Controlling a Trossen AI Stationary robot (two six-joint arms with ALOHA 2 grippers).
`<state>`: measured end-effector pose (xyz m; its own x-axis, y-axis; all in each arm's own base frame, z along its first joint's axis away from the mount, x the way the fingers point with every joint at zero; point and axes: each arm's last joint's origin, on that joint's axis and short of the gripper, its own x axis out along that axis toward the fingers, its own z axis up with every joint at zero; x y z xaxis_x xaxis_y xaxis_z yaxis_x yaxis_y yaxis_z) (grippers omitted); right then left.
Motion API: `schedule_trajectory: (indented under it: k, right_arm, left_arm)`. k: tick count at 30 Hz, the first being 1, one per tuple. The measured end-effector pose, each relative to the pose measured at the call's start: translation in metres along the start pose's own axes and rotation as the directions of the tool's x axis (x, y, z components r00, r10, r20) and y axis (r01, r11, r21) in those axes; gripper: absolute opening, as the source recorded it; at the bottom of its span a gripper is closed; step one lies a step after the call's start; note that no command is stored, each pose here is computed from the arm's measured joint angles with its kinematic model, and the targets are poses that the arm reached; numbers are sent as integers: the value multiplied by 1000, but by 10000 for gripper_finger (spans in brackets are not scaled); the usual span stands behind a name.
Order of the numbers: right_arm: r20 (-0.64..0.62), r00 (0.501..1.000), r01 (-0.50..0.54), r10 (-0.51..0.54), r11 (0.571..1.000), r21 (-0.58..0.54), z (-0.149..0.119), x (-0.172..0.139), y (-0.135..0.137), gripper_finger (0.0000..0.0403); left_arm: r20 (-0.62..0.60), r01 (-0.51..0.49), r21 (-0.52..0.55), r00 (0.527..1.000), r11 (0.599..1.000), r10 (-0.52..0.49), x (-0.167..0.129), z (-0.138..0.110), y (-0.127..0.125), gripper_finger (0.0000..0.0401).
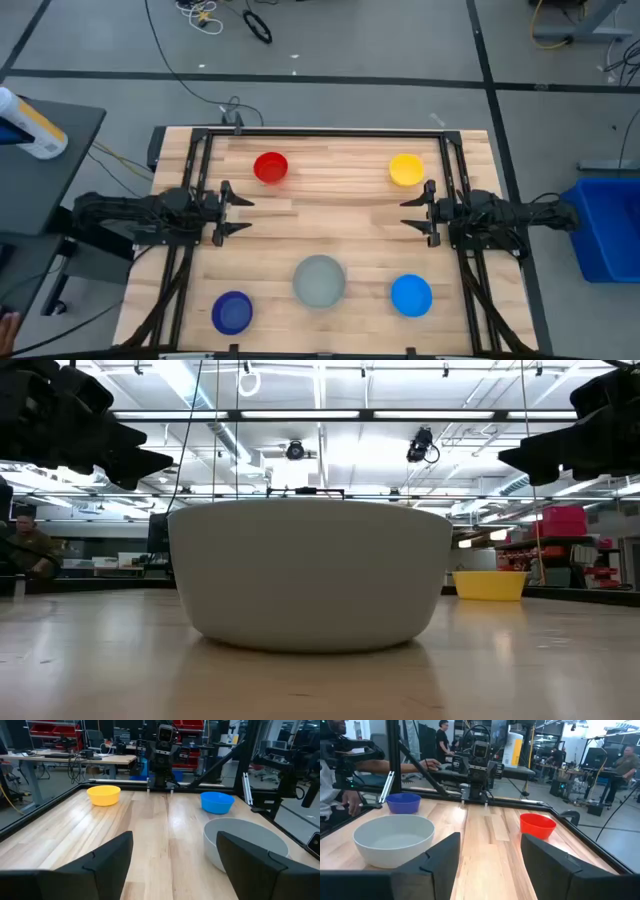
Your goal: Nest bowls inside each other
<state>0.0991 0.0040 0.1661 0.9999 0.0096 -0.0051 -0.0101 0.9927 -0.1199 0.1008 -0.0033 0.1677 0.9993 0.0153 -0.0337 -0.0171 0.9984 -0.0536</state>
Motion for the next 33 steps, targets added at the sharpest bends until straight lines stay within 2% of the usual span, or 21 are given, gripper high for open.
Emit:
schedule_trajectory:
  k: [22, 33]
  right_arm:
    - [0, 1000, 0, 0, 1000, 0, 0, 0, 0, 188]
    - [-1, 1000, 0, 0, 1000, 0, 0, 0, 0, 186]
  left_arm:
    - [0, 0, 0, 1000, 1000, 0, 0, 0, 0, 294]
    - [0, 0, 0, 1000, 1000, 0, 0, 0, 0, 294]
